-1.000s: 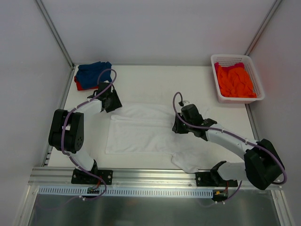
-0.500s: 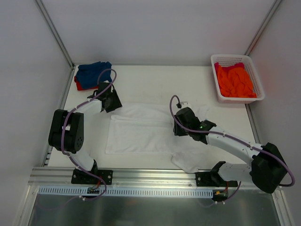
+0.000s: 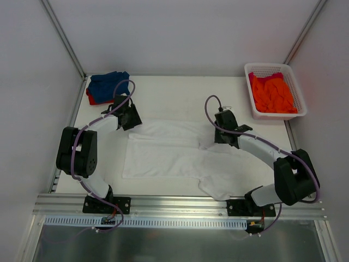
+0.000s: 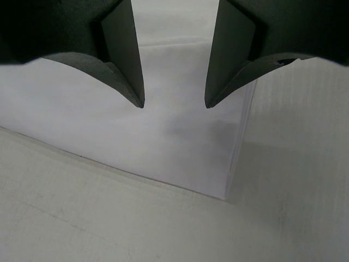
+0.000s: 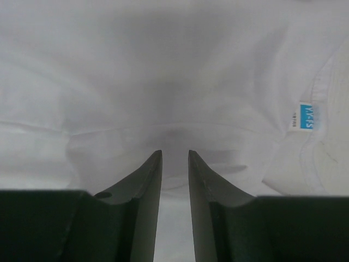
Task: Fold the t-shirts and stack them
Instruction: Fold the tshirt
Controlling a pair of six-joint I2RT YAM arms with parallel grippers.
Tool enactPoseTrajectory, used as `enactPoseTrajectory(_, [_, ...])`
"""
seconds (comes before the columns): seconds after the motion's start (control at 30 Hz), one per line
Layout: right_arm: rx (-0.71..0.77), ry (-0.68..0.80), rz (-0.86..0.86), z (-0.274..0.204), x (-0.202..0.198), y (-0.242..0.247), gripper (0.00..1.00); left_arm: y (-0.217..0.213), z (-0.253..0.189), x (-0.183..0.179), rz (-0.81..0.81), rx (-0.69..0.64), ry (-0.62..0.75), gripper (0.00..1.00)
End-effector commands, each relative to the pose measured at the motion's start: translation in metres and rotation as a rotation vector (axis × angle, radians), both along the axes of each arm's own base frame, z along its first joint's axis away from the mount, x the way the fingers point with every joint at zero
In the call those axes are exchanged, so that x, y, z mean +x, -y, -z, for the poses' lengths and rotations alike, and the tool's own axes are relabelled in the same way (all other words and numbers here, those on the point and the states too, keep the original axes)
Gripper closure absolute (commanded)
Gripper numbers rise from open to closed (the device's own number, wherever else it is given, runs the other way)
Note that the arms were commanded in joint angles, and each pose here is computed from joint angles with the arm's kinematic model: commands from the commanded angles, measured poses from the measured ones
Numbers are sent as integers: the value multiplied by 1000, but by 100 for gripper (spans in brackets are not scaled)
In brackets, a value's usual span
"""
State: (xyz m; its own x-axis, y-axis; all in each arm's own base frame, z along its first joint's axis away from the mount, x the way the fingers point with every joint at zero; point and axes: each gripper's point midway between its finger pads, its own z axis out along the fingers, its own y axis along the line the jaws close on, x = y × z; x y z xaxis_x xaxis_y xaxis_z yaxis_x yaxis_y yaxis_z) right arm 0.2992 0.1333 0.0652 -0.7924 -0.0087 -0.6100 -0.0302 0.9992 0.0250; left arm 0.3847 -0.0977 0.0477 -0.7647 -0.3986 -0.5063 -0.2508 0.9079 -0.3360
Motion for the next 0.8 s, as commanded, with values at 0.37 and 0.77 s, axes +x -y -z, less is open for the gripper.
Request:
enactPoseTrajectory(0.37, [34,-8,23,16,49,18,73,10,-23,13,38,-18,72,52])
enactPoseTrajectory(0.77, [130,-3,28,5,3,9,75,10,-23,14,37,-19,73,52])
